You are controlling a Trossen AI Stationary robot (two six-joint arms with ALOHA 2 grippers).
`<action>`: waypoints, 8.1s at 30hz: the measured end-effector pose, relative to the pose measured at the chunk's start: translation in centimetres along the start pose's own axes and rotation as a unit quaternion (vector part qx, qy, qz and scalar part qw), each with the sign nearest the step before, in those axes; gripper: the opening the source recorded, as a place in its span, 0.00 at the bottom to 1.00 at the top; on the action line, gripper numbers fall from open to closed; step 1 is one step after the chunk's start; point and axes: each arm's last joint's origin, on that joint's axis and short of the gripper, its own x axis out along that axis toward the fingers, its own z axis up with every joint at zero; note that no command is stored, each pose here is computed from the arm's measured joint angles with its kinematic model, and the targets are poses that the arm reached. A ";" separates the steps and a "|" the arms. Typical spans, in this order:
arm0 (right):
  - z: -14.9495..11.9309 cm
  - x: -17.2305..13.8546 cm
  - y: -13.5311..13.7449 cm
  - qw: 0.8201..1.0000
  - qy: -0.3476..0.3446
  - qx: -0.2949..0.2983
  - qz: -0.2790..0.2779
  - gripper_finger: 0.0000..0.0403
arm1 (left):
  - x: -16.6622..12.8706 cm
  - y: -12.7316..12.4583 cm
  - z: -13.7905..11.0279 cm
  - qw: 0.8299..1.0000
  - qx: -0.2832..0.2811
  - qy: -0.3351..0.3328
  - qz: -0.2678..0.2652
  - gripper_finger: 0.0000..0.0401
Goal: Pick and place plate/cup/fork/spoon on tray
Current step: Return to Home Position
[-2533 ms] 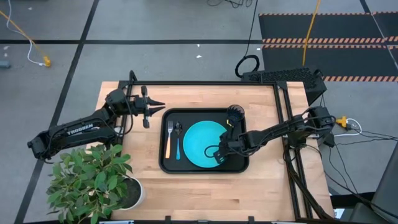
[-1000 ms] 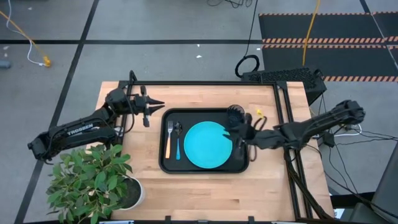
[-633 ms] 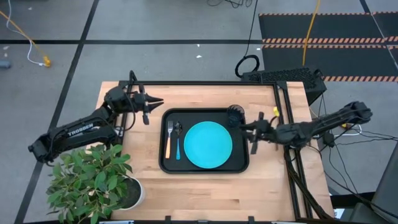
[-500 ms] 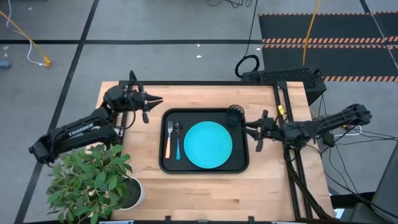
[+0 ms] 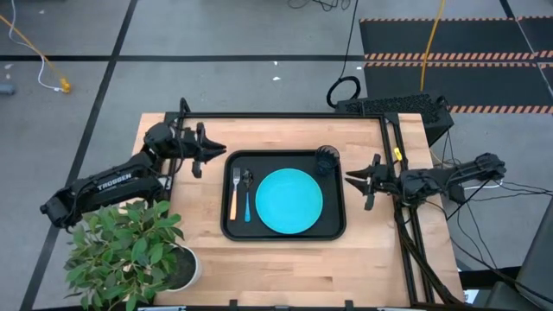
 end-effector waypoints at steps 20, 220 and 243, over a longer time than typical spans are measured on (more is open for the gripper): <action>-0.8 -1.0 -0.8 1.000 0.027 0.010 -0.008 0.21 | -2.8 -0.9 -4.1 0.995 -0.065 -0.074 -0.025 0.16; -1.5 0.5 -0.8 0.994 -0.040 -0.010 0.102 0.00 | -2.3 -8.0 -6.4 0.994 0.051 0.031 0.088 0.09; -1.5 0.5 -0.8 0.994 -0.040 -0.010 0.102 0.00 | -2.3 -8.0 -6.4 0.994 0.051 0.030 0.088 0.09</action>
